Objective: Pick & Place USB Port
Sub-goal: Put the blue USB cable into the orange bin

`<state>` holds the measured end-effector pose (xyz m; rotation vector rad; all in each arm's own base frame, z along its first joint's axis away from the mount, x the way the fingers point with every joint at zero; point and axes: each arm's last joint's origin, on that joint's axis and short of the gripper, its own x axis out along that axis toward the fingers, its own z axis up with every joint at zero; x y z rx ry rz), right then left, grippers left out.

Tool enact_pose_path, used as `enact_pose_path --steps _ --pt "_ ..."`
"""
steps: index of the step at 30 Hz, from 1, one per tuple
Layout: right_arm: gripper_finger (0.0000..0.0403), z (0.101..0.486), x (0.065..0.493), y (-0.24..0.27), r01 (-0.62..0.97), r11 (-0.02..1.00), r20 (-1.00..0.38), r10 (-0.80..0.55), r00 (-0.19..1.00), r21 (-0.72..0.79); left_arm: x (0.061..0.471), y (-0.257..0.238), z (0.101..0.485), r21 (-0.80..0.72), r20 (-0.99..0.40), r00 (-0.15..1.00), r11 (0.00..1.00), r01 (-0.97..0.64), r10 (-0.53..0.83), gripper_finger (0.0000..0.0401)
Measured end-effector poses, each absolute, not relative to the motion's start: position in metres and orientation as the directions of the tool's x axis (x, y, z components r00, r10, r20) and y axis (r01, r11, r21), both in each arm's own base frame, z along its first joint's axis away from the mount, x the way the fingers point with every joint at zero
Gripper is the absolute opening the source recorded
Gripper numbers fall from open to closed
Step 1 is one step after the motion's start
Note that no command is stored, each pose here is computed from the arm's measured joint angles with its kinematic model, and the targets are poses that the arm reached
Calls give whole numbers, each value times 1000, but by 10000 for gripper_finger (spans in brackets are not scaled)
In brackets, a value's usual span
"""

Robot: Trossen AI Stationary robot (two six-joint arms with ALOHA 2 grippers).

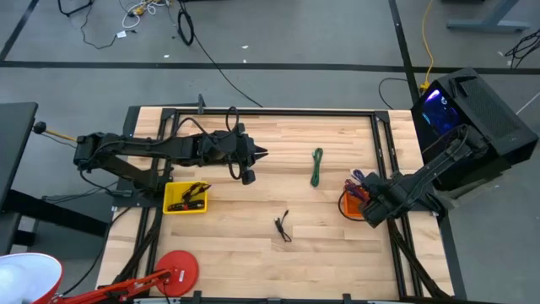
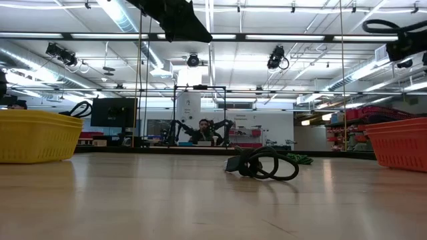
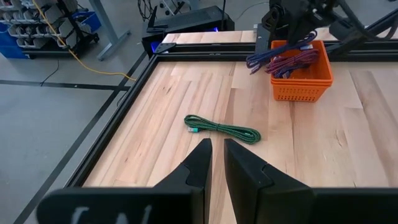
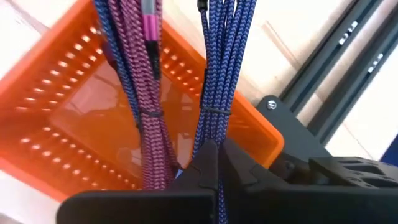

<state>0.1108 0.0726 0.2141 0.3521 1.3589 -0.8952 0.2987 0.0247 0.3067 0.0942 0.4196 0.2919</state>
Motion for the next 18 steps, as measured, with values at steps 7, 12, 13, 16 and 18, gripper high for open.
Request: enact_pose_path --steps 7,12,13,16,18 --pt "0 214 111 73 722 637 -938 -342 -50 -271 299 25 307 150 -388 872 954 -259 298 48" --pt "3 213 112 74 726 640 -946 -321 -44 -251 299 25 307 150 -388 872 954 -259 298 48" --pt "3 213 112 75 723 646 -950 -311 -42 -243 299 25 307 149 -388 872 954 -260 298 48" --pt "3 213 111 77 720 653 -951 -308 -34 -237 299 25 307 149 -388 872 954 -259 298 48" --pt "2 213 111 77 716 657 -951 -308 -31 -237 299 25 307 149 -388 872 954 -259 298 48"
